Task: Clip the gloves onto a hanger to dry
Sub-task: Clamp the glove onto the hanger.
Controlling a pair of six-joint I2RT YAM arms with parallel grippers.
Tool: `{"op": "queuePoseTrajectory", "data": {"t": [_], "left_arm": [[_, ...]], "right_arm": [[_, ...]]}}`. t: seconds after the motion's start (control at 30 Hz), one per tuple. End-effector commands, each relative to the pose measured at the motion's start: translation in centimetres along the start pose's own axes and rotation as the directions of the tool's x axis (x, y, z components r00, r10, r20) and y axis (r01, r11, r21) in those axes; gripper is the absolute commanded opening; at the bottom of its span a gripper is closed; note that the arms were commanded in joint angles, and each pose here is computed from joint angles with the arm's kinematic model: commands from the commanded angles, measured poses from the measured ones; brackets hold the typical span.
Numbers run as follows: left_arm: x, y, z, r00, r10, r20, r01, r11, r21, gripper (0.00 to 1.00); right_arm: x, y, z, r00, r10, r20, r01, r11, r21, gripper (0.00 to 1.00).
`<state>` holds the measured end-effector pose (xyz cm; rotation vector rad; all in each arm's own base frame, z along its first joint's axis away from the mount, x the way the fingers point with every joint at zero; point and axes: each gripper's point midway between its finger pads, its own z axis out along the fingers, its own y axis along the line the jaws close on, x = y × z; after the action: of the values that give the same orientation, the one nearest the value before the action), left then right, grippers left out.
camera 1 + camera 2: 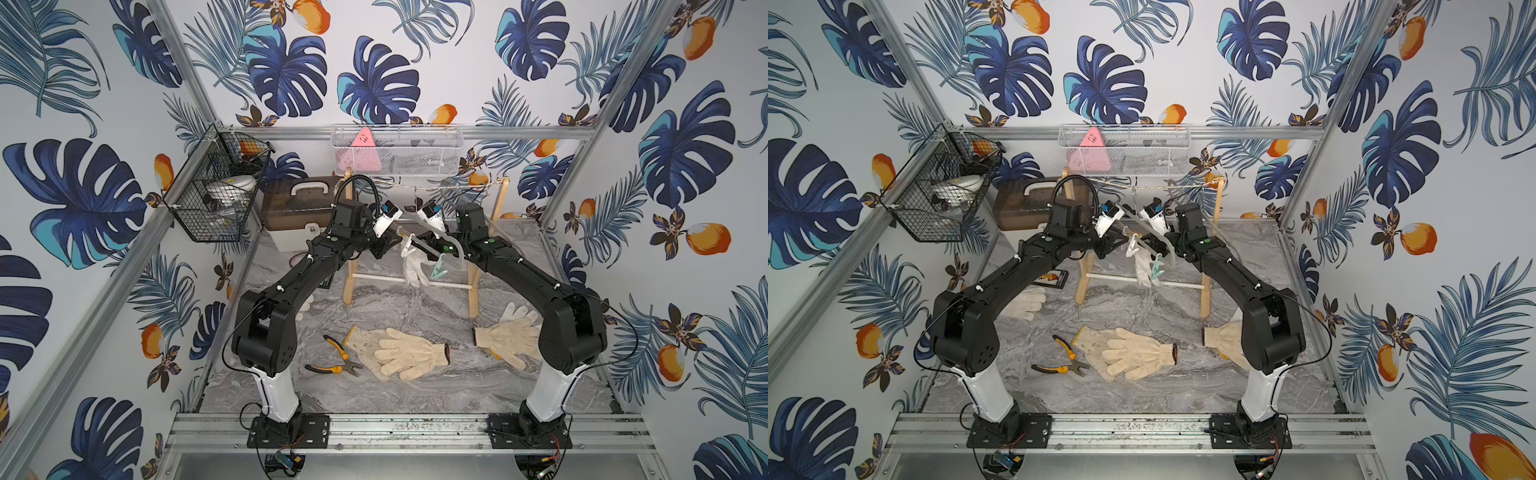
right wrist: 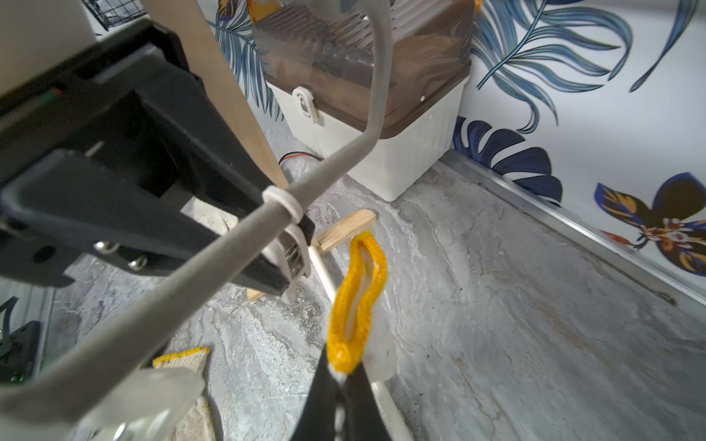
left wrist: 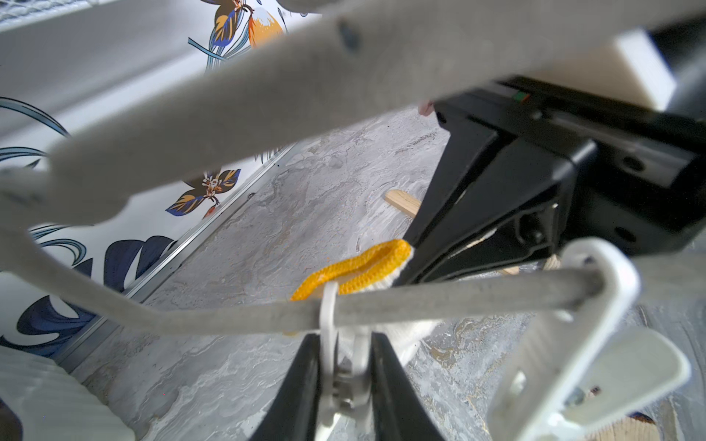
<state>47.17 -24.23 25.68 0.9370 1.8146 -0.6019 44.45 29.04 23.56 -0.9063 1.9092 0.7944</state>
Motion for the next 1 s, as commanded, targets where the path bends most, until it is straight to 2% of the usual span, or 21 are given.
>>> {"op": "queuePoseTrajectory", "data": {"t": [0.0, 0.2, 0.97], "left_arm": [[-1.2, -1.0, -0.6, 0.999, -0.002, 0.045, 0.0, 0.999, 0.049, 0.25], [-1.1, -2.1, -1.1, 0.999, -0.026, 0.042, 0.021, 0.995, 0.094, 0.26], [-1.5, -4.0, -2.4, 0.996, -0.075, 0.041, 0.065, 0.977, 0.205, 0.26]], "right_arm": [[1.0, 2.0, -0.5, 1.0, -0.006, -0.027, 0.003, 0.995, -0.097, 0.0], [2.5, 3.8, -0.4, 0.999, 0.009, -0.052, -0.019, 0.979, -0.201, 0.0], [1.3, 4.9, 0.1, 0.999, -0.005, 0.041, 0.017, 0.954, -0.3, 0.0]]}}
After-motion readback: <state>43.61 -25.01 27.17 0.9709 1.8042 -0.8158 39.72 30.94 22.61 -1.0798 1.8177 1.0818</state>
